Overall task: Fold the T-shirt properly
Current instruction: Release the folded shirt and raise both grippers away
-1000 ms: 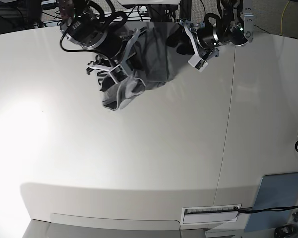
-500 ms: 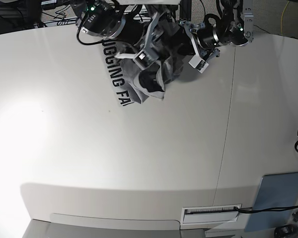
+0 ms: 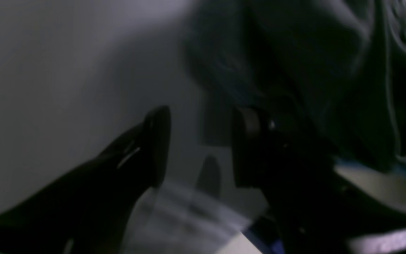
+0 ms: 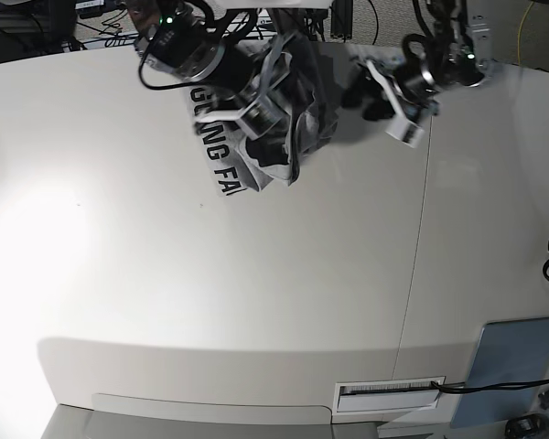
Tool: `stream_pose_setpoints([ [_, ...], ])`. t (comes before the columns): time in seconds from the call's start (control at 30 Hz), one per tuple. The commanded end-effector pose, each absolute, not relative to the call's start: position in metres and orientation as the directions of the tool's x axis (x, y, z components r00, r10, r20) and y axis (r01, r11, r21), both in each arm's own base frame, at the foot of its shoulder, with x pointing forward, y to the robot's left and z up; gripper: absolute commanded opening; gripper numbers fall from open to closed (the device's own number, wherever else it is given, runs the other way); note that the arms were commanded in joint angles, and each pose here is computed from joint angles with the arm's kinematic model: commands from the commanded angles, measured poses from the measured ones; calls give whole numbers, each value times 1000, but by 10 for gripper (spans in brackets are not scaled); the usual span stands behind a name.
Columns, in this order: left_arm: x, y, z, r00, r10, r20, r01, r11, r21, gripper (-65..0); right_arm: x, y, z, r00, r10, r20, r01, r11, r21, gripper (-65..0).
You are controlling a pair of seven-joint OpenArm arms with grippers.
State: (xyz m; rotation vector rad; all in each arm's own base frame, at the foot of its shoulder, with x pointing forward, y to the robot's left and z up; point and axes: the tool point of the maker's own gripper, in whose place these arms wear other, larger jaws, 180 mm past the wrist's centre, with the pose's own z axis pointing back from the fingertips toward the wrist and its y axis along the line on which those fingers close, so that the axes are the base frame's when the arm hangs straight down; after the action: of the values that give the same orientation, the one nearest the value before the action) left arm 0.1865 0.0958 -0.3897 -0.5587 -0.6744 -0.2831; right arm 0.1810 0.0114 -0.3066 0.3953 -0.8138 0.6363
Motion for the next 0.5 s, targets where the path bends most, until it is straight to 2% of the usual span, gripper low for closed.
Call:
stream_pose_setpoints([
  [0.0,199,100,-369,698,-14,716,426,812,-399,-365,193,3,-296,495,331,803,-624,779,63,-416],
  [0.07,208,105,-349,654,55,754,421,803,-423,-365,210,-21,-292,501,290,815,-542,840,35,-416],
  [0.2,213,92,-318,577,81,812,498,754,-429,-365,233,-74,-290,522,252,815,-393,919,-32,-416],
  [0.47,243,53,-296,536,77,841,564,708,-425,-365,237,-169,-290,596,215,773,-154,976,-152,-416],
])
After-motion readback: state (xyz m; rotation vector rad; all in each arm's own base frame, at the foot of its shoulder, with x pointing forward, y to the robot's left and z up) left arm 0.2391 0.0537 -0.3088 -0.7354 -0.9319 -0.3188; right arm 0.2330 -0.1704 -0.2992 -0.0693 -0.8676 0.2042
